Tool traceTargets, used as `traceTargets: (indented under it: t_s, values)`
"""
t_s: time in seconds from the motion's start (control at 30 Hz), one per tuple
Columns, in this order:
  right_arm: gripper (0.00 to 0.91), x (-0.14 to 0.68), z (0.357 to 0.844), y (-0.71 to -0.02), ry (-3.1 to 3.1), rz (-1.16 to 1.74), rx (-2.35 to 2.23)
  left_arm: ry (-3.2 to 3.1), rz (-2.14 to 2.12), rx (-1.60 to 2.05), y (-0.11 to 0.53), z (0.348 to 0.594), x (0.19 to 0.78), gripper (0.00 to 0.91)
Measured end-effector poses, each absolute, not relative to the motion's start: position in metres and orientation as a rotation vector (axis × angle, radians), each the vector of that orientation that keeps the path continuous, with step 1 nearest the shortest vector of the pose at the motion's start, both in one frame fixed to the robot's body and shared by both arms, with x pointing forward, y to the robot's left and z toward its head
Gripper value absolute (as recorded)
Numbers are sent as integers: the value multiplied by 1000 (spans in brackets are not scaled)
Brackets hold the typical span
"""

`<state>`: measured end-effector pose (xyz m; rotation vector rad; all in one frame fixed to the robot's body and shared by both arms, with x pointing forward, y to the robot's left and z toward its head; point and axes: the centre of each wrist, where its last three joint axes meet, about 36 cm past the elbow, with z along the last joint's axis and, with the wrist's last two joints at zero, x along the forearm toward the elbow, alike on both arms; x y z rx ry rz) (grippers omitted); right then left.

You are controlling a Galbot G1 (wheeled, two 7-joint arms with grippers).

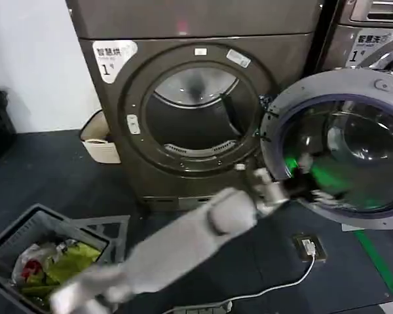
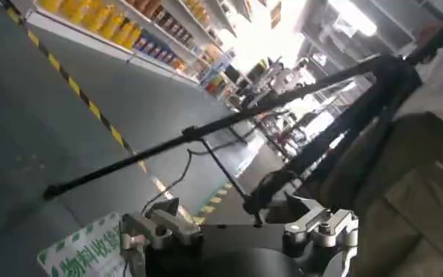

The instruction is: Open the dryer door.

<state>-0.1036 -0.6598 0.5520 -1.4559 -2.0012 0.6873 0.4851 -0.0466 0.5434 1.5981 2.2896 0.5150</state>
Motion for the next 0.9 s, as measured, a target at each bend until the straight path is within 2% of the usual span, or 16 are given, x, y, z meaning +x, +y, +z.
traceTargets:
  t_s: [0.23, 0.53, 0.9]
  values:
    - [907, -103, 553, -654, -2032, 662, -1469, 2376, 635, 1579, 50, 537, 476, 907]
    - [907, -98, 550, -653, -2065, 640, -1469, 2694, 741, 1521, 182, 512, 452, 907]
    - [907, -98, 536, -649, -2082, 596, -1468, 3222, 983, 1222, 298, 511, 415, 907]
